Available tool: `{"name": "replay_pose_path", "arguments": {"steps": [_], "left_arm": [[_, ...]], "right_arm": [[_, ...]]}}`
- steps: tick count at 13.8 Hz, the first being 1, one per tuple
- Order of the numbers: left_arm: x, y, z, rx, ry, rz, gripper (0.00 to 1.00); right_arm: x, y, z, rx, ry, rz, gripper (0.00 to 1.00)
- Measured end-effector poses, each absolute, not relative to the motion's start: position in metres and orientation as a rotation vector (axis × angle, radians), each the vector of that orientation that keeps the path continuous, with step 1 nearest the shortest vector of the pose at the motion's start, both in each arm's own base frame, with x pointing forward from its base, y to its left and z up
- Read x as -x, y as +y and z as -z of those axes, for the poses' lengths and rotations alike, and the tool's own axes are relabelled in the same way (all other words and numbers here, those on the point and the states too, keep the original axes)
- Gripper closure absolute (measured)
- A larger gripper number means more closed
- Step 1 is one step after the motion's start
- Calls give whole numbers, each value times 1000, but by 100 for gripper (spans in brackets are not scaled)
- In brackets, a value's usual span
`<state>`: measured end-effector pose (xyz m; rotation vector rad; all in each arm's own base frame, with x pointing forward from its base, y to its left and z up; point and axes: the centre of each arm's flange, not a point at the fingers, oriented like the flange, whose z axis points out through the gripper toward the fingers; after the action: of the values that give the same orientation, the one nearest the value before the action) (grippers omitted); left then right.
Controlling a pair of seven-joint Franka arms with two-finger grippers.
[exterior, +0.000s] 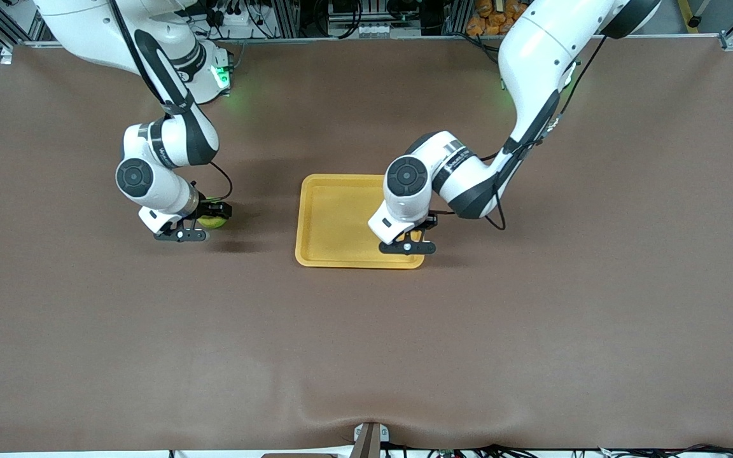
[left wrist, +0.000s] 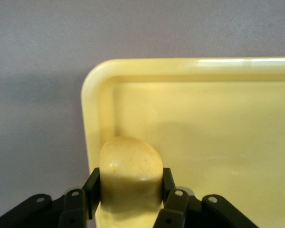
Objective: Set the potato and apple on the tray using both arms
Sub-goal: 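Carry the potato and the apple over the yellow tray with both grippers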
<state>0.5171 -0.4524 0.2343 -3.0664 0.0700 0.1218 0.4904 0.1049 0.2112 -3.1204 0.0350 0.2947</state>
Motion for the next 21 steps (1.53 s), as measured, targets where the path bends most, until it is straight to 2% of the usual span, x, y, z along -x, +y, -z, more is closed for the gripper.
{"name": "replay_pose_path", "arguments": {"steps": [5, 10, 12, 15, 18, 21], "left_arm": [[-513, -460, -217, 3048, 86, -129, 46], [-511, -461, -207, 3037, 65, -138, 46], [-512, -460, -208, 3026, 83, -113, 31], [-514, -461, -210, 3022, 91, -91, 1], [-525, -459, -223, 3036, 69, -55, 0], [-560, -428, -268, 3055, -36, 31, 0]], "right_arm": [[-516, 113, -257, 3108, 21, -358, 14], [-519, 128, -264, 3108, -15, -345, 14], [-518, 152, -271, 3114, -8, -331, 14], [-517, 192, -287, 3127, 25, -323, 14], [-516, 230, -304, 3132, 71, -278, 14], [-508, 268, -315, 3136, 93, -244, 14]]}}
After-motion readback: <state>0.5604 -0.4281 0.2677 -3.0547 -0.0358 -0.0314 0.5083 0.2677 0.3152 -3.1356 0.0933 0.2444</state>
